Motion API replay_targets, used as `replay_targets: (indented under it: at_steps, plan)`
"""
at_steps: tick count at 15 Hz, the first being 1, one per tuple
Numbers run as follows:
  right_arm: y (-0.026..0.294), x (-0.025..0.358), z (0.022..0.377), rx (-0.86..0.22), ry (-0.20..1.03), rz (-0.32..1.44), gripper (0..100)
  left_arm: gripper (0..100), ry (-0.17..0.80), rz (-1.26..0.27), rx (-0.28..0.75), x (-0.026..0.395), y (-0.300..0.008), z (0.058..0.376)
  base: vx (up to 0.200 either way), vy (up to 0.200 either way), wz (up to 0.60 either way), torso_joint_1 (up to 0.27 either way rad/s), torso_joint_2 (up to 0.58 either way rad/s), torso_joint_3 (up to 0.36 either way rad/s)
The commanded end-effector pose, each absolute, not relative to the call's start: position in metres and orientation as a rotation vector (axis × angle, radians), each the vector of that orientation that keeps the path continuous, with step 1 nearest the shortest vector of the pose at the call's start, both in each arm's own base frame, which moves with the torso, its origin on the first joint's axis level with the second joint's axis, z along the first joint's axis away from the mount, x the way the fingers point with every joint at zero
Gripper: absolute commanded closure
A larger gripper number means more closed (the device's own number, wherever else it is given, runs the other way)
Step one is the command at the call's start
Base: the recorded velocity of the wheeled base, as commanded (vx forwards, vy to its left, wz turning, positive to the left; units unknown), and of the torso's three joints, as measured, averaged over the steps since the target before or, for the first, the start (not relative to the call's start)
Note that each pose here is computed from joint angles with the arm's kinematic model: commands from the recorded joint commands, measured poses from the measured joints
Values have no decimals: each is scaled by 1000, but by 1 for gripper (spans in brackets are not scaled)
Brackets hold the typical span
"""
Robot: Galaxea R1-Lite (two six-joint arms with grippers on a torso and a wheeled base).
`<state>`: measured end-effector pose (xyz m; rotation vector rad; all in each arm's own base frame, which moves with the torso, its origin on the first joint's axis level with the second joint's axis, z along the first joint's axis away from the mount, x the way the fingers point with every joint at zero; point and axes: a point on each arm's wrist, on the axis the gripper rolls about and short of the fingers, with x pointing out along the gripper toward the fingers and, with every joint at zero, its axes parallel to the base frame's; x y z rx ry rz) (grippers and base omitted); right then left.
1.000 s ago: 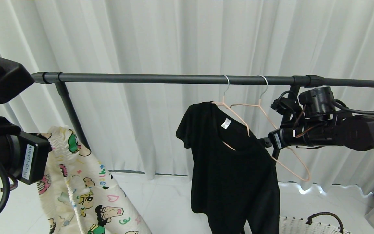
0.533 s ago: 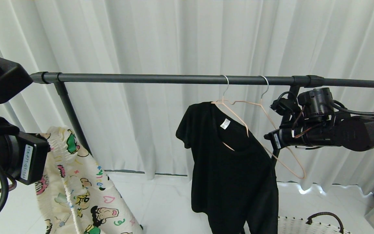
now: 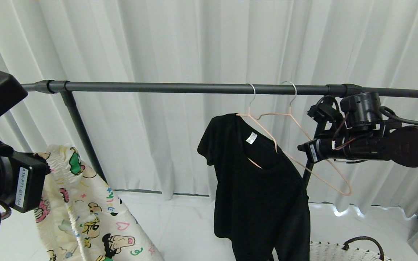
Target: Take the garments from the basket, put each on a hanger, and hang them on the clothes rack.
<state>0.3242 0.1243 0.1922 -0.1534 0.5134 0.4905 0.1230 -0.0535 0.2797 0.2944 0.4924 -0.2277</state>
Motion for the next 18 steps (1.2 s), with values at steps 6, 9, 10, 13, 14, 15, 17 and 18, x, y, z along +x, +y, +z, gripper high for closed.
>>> replay_targets:
  at_steps: [6,9,10,13,14,15,17,18]
  plan:
    - [111,290,244,-89,335,477,100,100,466,-222,285,119,-51,281,0,0,0,0,0,0]
    - [100,260,253,-85,305,476,100,100,422,-221,277,118,-50,280,0,0,0,0,0,0]
    - [97,251,254,-83,301,476,100,100,415,-222,276,117,-50,279,0,0,0,0,0,0]
    - [86,223,255,-77,285,474,100,100,396,-207,274,117,-50,281,-133,0,0,2,2,3]
    - [84,215,256,-73,274,475,100,100,394,-196,276,116,-49,281,-200,0,0,12,2,-12]
    - [81,207,258,-67,251,476,100,100,392,-194,275,115,-49,281,-200,0,0,17,7,-2]
    - [74,187,259,-67,223,475,100,100,387,-194,274,113,-48,281,-200,0,0,-5,0,-2]
    - [71,179,257,-67,220,475,100,100,390,-194,275,113,-48,280,-200,0,0,-2,-2,2]
